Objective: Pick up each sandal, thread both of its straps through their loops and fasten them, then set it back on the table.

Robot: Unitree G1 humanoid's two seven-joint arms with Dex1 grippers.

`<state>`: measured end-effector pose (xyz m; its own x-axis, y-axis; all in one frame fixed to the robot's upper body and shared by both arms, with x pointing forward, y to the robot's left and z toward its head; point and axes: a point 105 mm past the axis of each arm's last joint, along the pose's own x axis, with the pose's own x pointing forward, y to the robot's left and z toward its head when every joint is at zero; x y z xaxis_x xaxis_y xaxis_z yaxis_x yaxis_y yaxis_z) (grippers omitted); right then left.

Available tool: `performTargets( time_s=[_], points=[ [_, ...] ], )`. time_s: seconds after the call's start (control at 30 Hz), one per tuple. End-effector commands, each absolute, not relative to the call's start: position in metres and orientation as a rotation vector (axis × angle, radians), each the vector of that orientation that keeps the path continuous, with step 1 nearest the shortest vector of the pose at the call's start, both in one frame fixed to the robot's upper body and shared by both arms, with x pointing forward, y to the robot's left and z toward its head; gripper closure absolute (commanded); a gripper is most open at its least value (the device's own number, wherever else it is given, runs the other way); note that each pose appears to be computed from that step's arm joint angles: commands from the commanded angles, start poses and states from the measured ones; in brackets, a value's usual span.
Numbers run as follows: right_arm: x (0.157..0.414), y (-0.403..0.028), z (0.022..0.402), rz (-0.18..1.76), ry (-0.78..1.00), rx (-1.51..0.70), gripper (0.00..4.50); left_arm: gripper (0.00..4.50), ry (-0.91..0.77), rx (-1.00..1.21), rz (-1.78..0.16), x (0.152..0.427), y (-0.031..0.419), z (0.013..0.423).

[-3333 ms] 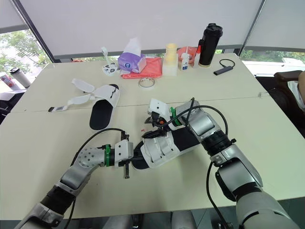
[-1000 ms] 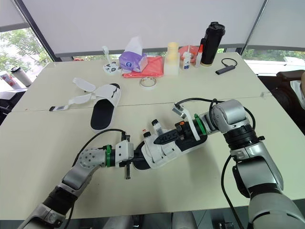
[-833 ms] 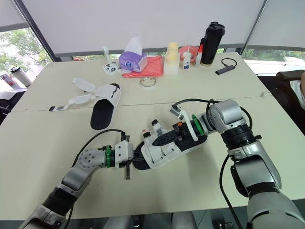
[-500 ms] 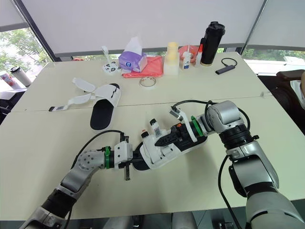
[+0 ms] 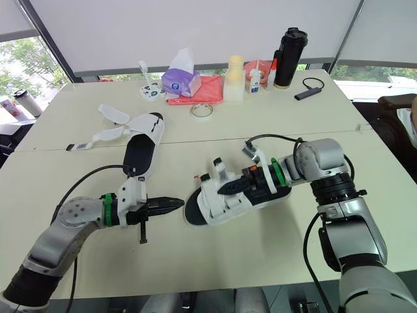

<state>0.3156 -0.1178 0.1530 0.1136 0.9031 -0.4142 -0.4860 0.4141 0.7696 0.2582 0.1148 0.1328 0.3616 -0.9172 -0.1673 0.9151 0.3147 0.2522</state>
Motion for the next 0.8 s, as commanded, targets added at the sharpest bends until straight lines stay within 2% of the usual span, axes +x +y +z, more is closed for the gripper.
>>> performTargets(
  time_s=[0.03,0.13,0.27,0.37,0.6,0.8],
  points=[
    [0.345,-0.14,0.189,0.971,0.797,0.544,4.47,4.5,-0.075,0.327,-1.163,0.262,0.118,0.153],
    [0.382,-0.18,0.205,0.712,0.624,0.616,4.47,4.5,-0.099,0.33,-1.136,0.269,0.116,0.154],
    [0.417,-0.216,0.215,0.441,0.473,0.725,4.47,4.5,-0.111,0.329,-1.124,0.278,0.109,0.149],
    [0.44,-0.248,0.212,0.161,0.351,0.828,4.47,4.5,-0.118,0.334,-1.124,0.282,0.103,0.143],
    [0.452,-0.288,0.2,-0.195,0.238,1.069,4.47,4.5,-0.121,0.335,-1.144,0.282,0.096,0.137],
    [0.456,-0.297,0.214,-0.256,0.095,1.236,4.47,4.5,-0.112,0.334,-1.15,0.281,0.094,0.132]
  ],
)
